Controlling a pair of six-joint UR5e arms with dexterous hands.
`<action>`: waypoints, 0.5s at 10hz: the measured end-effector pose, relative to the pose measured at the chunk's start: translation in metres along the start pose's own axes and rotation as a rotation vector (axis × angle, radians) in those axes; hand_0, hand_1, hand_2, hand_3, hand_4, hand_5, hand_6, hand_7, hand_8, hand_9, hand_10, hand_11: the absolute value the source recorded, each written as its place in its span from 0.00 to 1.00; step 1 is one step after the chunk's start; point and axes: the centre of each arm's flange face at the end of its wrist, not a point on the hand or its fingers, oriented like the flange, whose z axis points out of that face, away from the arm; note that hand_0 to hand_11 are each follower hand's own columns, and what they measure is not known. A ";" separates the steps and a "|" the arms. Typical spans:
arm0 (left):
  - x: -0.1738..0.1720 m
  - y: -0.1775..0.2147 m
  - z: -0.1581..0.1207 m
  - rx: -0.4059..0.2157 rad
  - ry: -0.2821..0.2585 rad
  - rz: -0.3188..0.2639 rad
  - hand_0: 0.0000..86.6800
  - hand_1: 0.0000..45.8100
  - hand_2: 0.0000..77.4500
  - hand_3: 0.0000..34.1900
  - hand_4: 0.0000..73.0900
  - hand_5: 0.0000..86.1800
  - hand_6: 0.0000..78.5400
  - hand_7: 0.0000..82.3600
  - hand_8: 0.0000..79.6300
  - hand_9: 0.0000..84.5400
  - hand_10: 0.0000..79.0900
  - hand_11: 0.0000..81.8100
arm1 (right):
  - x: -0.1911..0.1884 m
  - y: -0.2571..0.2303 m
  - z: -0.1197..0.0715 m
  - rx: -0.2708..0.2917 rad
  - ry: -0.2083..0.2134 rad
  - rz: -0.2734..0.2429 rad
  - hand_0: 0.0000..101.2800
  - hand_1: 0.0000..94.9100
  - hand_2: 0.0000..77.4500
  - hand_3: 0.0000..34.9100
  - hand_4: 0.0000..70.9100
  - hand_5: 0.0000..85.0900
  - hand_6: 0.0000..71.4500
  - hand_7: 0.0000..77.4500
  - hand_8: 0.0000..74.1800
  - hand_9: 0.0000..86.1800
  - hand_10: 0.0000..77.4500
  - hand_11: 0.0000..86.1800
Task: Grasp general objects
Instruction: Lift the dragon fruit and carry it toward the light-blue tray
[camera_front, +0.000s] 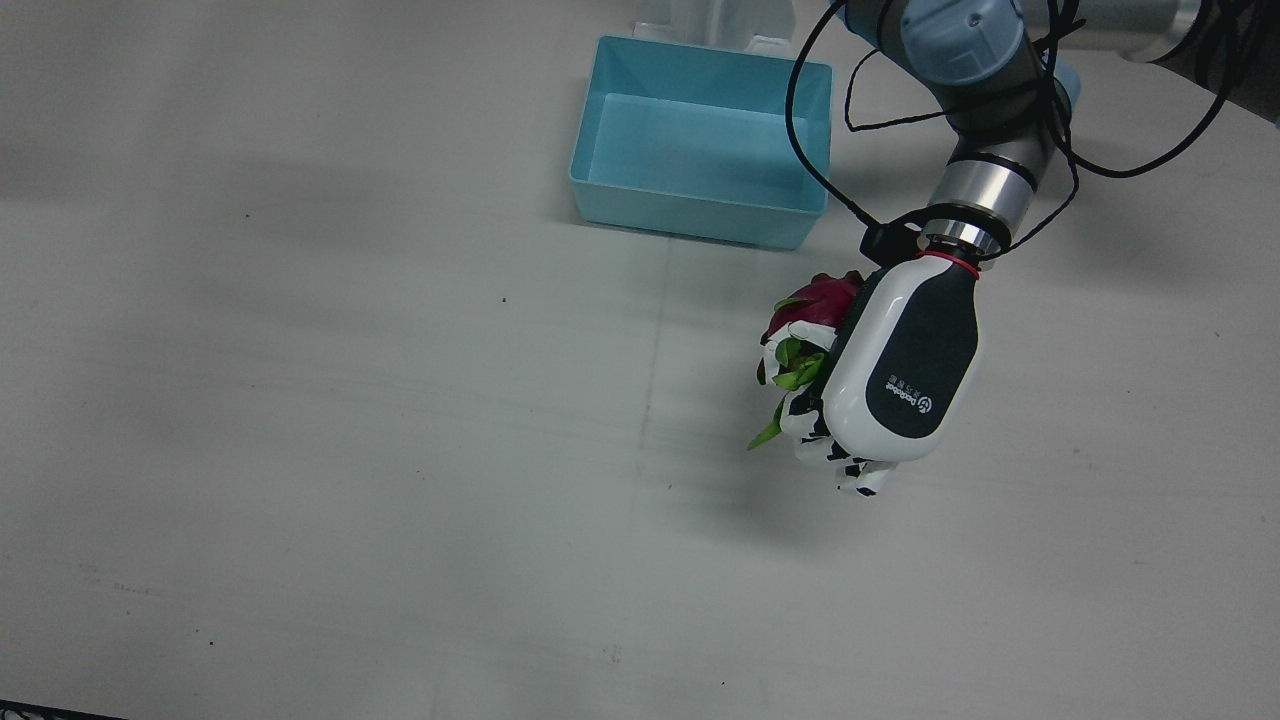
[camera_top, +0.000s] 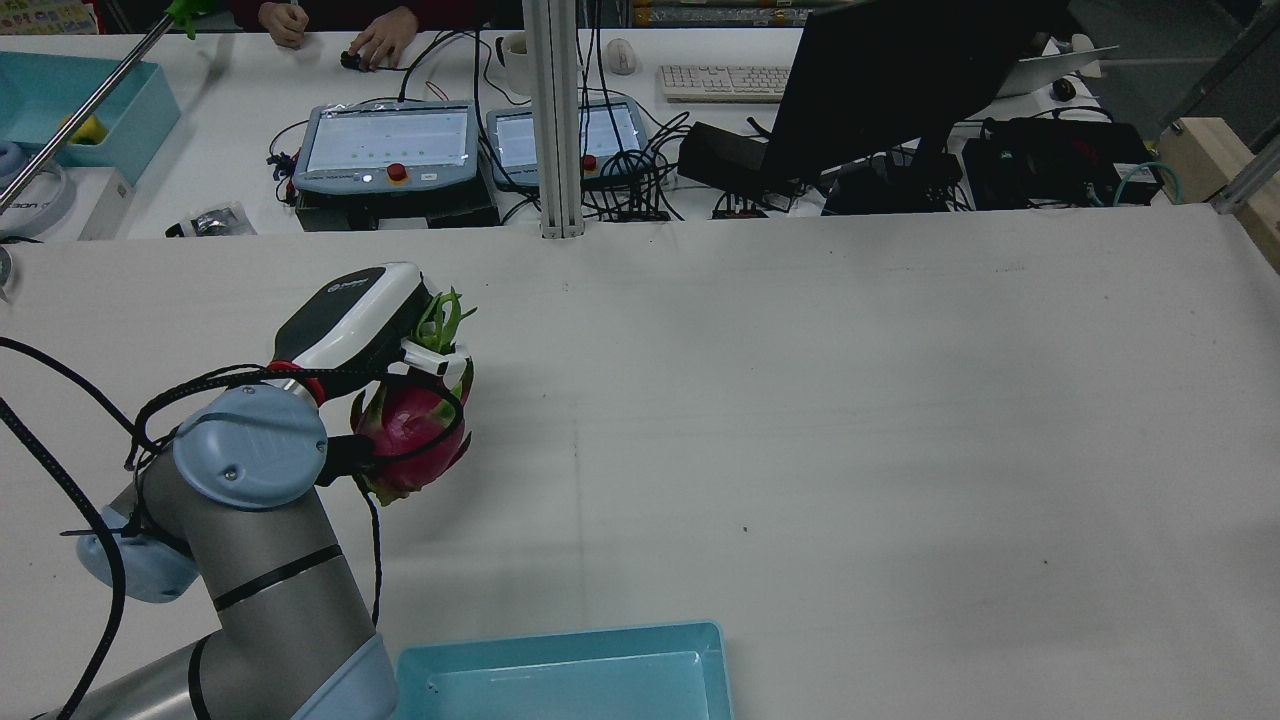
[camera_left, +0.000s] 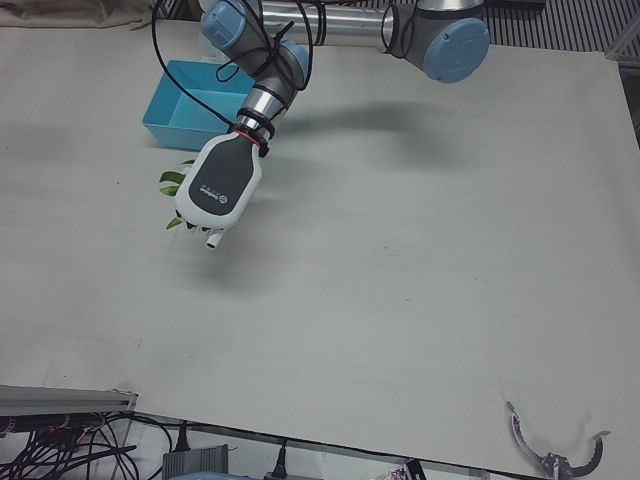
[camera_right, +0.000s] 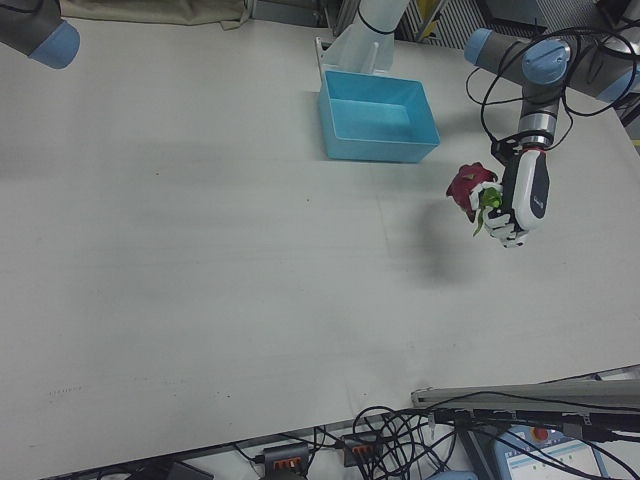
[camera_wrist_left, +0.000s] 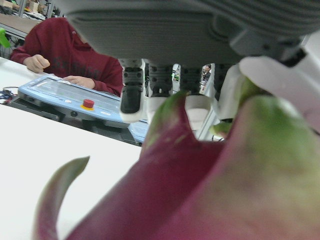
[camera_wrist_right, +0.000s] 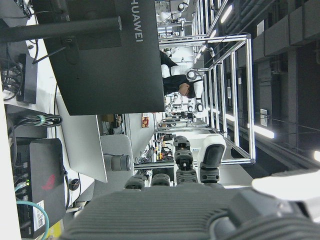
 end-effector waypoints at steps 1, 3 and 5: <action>0.015 0.004 -0.004 -0.046 0.039 -0.030 0.45 0.06 0.78 0.00 0.96 0.93 0.90 0.85 0.88 0.83 0.18 0.86 | 0.000 0.000 0.000 0.000 0.000 0.000 0.00 0.06 0.02 0.00 0.00 0.87 0.00 0.00 0.00 0.01 0.00 0.01; 0.039 0.015 -0.013 -0.155 0.110 -0.083 0.41 0.06 0.78 0.00 0.96 0.94 0.90 0.85 0.88 0.83 0.18 0.86 | 0.000 0.000 0.000 0.001 0.000 0.000 0.00 0.06 0.02 0.00 0.00 0.87 0.00 0.00 0.00 0.02 0.00 0.01; 0.049 0.029 -0.019 -0.252 0.151 -0.095 0.34 0.07 0.78 0.00 0.96 0.94 0.90 0.85 0.88 0.83 0.18 0.86 | 0.000 0.000 0.000 0.001 0.000 0.000 0.00 0.06 0.02 0.00 0.00 0.87 0.00 0.00 0.00 0.02 0.00 0.01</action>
